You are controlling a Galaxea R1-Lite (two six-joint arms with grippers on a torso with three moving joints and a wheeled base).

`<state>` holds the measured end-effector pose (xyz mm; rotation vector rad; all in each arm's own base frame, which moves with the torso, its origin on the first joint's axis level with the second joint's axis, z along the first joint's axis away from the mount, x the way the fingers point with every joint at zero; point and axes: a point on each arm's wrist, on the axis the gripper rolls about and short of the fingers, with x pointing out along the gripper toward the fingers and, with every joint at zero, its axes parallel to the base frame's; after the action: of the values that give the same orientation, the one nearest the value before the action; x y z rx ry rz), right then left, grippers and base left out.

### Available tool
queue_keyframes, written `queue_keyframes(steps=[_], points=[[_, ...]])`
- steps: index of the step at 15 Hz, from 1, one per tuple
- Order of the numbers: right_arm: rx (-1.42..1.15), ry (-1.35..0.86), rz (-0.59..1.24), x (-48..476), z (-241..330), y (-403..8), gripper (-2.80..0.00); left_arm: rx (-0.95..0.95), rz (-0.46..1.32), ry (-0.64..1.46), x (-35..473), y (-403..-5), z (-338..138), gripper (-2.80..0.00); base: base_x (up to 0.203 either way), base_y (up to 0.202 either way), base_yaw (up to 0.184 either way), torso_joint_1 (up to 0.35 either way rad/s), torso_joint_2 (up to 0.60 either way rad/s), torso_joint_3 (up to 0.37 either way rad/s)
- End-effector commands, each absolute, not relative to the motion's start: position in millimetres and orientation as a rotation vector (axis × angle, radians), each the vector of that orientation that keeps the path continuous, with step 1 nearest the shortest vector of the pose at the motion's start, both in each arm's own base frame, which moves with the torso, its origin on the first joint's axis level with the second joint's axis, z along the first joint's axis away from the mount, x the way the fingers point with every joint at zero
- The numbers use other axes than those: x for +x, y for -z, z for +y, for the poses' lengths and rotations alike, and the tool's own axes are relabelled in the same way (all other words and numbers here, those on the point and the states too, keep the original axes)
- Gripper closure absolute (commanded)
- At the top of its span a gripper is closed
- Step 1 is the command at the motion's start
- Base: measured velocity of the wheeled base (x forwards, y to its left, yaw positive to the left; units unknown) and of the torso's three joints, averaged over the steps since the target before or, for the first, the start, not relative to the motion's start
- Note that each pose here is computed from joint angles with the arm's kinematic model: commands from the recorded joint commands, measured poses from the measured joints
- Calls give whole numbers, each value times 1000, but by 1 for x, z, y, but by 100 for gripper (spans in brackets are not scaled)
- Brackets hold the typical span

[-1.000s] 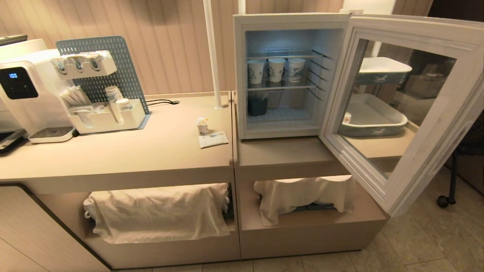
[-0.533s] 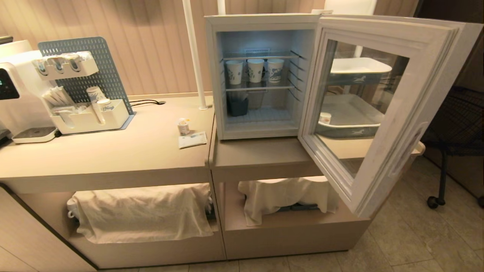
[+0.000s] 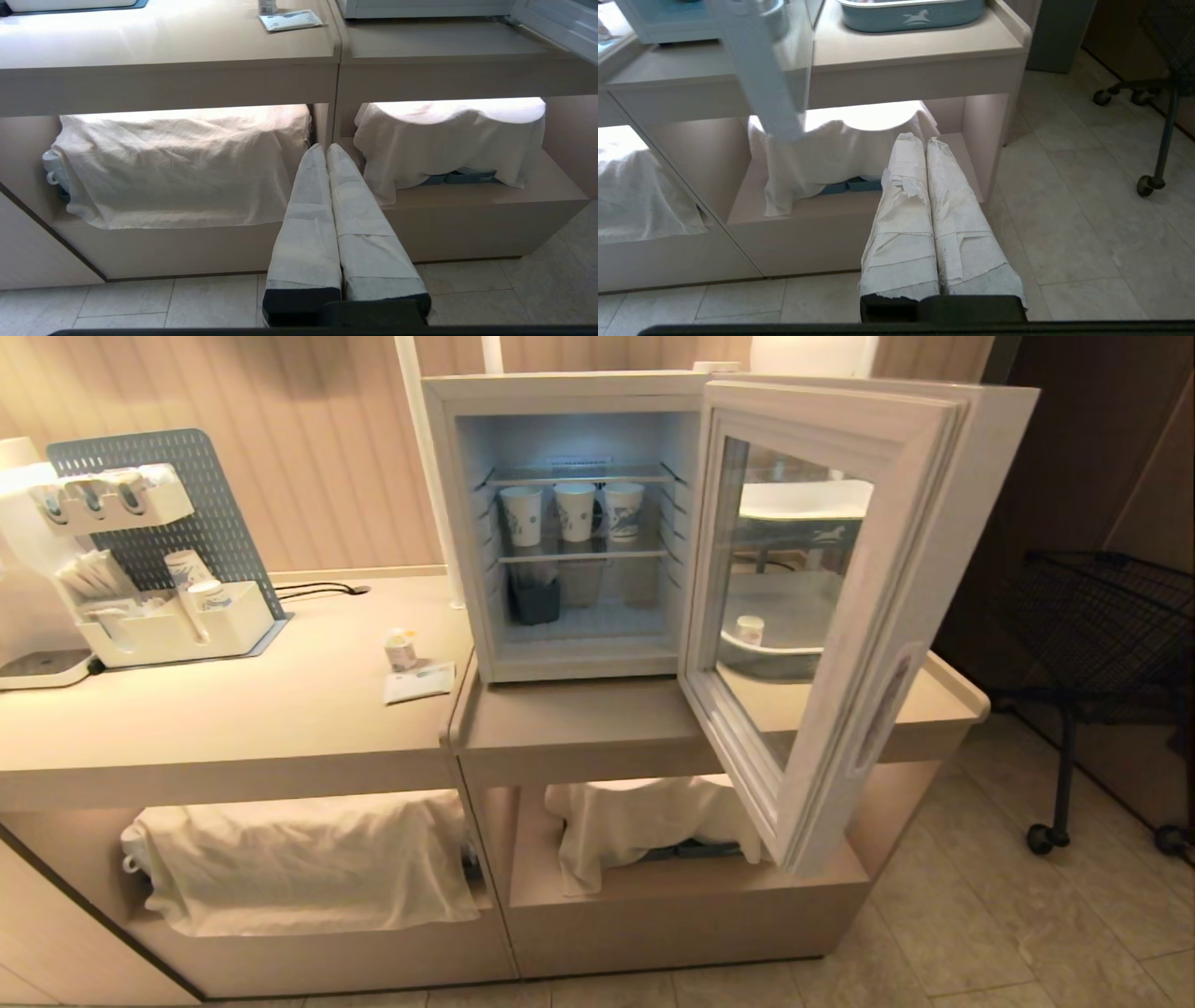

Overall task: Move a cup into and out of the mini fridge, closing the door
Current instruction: Close the freezer door

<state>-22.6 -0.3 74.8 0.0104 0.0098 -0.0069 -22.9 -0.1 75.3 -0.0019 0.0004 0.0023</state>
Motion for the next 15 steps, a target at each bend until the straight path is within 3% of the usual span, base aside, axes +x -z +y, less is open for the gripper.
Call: queue_keyframes(steps=[1, 4, 8, 15], points=[[11, 6, 12, -22, 0, -75, 0, -3, 0, -1, -23, -75, 0, 0, 0, -196, -1, -1, 4, 7], [11, 8, 12, -22, 0, -75, 0, -3, 1, -2, -23, -75, 0, 0, 0, -168, -2, 2, 3, 1], [11, 6, 12, -22, 0, -75, 0, -3, 0, -2, -23, -75, 0, 0, 0, -16, 0, 2, 1, 1], [11, 7, 12, -22, 0, -75, 0, -5, 1, -2, -23, -75, 0, 0, 166, -1, -1, 5, 2, 3]])
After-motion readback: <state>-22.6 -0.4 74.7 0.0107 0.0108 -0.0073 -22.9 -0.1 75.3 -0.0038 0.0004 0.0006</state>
